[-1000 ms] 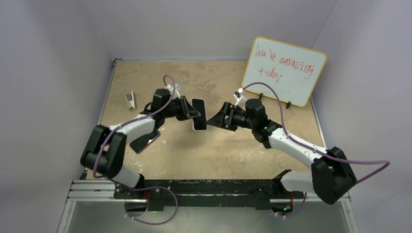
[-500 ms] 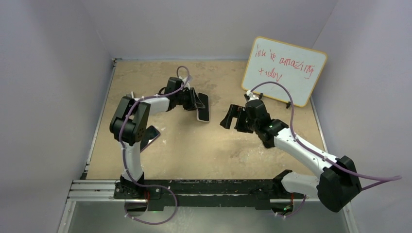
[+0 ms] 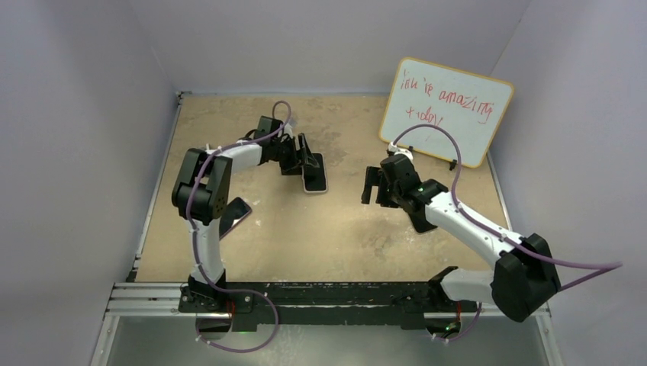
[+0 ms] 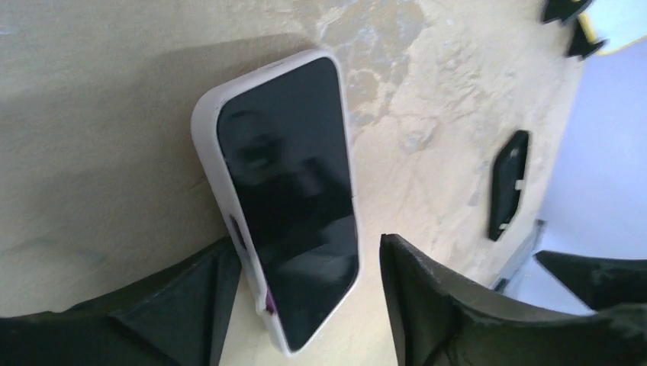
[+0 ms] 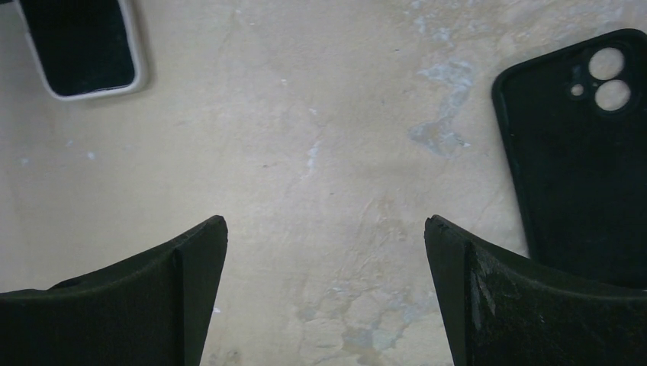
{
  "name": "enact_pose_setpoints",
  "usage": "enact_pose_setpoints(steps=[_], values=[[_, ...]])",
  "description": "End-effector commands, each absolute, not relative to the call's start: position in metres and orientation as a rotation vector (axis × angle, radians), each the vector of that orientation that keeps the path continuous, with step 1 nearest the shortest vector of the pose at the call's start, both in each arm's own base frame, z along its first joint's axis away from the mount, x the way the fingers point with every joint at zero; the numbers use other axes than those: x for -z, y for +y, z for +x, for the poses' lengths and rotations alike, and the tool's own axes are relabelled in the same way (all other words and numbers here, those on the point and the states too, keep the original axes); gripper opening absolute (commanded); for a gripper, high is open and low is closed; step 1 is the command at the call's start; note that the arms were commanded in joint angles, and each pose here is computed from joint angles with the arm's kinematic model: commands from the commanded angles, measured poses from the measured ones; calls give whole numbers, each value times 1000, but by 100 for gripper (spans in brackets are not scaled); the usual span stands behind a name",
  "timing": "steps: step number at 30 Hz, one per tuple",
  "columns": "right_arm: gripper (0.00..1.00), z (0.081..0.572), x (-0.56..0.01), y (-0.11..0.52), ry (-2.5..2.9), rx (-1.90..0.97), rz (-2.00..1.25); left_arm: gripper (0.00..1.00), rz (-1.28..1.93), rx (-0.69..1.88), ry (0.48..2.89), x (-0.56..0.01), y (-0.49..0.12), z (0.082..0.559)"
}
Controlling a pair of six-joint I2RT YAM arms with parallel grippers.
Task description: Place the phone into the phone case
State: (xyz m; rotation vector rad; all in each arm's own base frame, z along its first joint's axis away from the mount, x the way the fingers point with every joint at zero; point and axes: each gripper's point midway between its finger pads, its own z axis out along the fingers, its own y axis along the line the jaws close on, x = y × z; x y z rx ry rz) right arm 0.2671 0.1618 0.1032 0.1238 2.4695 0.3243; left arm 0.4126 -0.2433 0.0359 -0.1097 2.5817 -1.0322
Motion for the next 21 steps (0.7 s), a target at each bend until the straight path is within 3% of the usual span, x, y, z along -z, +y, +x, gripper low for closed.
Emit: enact_pose_setpoints(steps=[1,4,9,21], values=[[99,277,-100,138,2474,-134,107,80,-81,857,2652,-43,-214,404],[97,278,-89,132,2489,-110,130,87,-63,814,2671,-57,-207,396],[93,287,-77,111,2519,-11,178,92,-9,689,2698,-77,-187,372],[72,303,-50,79,2588,60,226,94,152,498,2631,-108,-148,296]])
